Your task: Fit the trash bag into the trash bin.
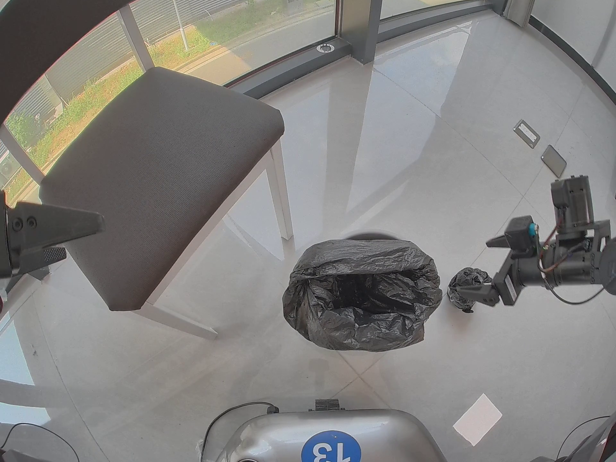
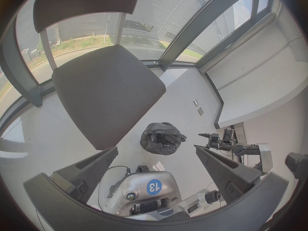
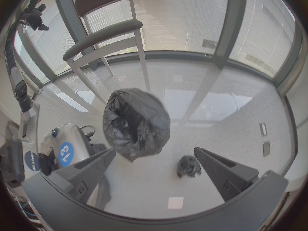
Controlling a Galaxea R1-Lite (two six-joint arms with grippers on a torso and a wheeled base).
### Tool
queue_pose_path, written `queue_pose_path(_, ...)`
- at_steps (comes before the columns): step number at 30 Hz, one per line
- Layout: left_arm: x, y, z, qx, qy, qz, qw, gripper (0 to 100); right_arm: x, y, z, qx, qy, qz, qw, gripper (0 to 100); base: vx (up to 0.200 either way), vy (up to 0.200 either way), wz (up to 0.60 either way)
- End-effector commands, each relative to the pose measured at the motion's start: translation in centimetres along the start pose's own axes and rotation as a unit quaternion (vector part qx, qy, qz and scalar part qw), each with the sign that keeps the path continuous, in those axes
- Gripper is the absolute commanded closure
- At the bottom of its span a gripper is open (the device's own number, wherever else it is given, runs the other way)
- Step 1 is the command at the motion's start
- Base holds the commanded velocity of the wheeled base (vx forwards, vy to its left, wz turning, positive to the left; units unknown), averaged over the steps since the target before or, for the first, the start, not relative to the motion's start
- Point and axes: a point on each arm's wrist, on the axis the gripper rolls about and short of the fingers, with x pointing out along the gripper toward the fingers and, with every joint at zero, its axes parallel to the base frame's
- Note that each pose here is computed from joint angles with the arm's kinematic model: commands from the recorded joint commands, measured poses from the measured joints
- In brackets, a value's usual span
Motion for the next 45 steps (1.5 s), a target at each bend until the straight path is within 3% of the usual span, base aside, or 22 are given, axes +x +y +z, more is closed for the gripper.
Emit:
queue_pose_path(1, 1.6, 0.9, -0.1, -0.013, 0.003, 0.042, 0.999, 0, 5.7, -1.1, 2.8, -0.061, -0.02, 0.011, 0.9979, 0, 0.0, 0.0, 0.0)
queue_pose_path(7, 1.8, 0.8, 0.0, 0.014, 0.004, 0.043, 0.999, 0, 8.6, -0.3, 4.2, -0.091, -0.029, 0.03, 0.995, 0, 0.0, 0.0, 0.0)
queue_pose_path(14, 1.8, 0.8, 0.2, 0.012, -0.007, 0.04, 0.9991, 0, 10.3, -0.3, 4.5, -0.103, -0.028, 0.035, 0.9937, 0, 0.0, 0.0, 0.0)
queue_pose_path(45, 1.7, 1.0, 1.2, 0.003, -0.053, 0.044, 0.9976, 0, 16.0, -1.0, 2.9, -0.105, 0.004, 0.049, 0.9933, 0, 0.0, 0.0, 0.0)
